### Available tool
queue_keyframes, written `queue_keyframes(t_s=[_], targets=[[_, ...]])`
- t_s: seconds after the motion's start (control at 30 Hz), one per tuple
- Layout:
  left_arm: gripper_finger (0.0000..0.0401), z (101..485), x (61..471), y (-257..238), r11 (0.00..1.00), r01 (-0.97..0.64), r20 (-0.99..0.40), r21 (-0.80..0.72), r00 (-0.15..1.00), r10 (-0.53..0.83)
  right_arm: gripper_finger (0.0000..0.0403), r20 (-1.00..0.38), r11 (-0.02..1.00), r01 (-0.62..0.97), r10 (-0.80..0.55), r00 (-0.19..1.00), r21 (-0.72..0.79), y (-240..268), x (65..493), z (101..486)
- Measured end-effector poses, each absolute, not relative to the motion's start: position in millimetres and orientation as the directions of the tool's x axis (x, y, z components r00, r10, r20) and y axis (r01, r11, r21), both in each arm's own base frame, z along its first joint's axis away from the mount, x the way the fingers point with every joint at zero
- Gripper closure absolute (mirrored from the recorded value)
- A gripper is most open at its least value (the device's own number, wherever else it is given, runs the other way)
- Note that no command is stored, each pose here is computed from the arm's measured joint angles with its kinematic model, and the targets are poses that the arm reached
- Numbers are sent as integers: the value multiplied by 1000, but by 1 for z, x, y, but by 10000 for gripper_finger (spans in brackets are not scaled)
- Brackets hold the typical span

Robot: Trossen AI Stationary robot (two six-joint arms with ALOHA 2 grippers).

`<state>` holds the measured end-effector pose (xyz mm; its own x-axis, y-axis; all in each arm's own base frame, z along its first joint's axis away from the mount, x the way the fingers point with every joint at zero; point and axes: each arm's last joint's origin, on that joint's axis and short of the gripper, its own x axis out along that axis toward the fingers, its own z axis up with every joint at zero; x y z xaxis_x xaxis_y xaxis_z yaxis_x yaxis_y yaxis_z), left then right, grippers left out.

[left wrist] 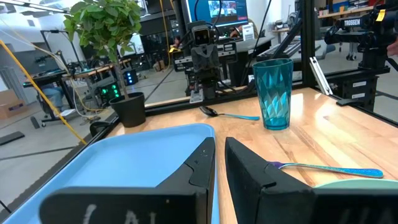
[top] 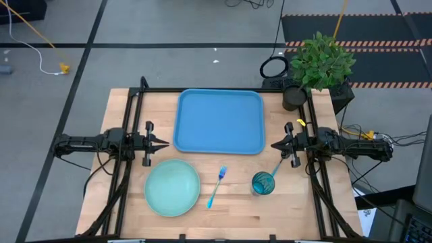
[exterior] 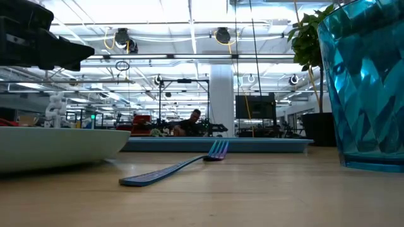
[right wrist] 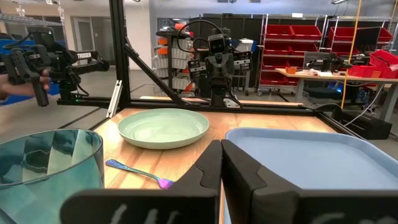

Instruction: Pick and place plate/cup/fork/spoon on tray

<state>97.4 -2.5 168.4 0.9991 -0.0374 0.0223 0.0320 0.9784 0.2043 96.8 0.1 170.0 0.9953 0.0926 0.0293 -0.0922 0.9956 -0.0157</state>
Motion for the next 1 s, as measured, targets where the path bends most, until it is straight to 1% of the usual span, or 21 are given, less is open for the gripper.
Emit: queue_keyframes(t_s=[0.2, 0.4, 0.47, 0.53, 0.63, 0.73, 0.83, 1.0], targets=[[359, 171, 97, -2, 973, 7, 51, 232, 999, -19, 403, 29, 996, -92, 92, 995, -16, 0, 97, 170], [359, 175, 97, -2, 982, 3, 86, 188, 996, -19, 403, 30, 996, -93, 93, 995, -16, 0, 97, 170], [359, 178, 97, -2, 984, -4, 126, 176, 992, -19, 403, 31, 996, -92, 93, 995, -16, 0, 97, 170], [359, 187, 95, -2, 989, -14, 214, 148, 977, -19, 403, 31, 996, -92, 93, 995, -16, 0, 97, 170], [359, 209, 89, -2, 997, -8, 415, 74, 910, -24, 403, 31, 996, -92, 93, 995, -16, 0, 97, 170], [359, 239, 78, -2, 997, 6, 522, 72, 852, -43, 403, 31, 996, -92, 93, 995, -16, 0, 97, 170], [359, 272, 71, -2, 995, -12, 546, 97, 837, -43, 403, 32, 996, -92, 93, 995, -16, 0, 97, 170], [359, 324, 71, -2, 994, -17, 518, 113, 854, -44, 403, 39, 996, -91, 92, 995, -20, 0, 97, 171]])
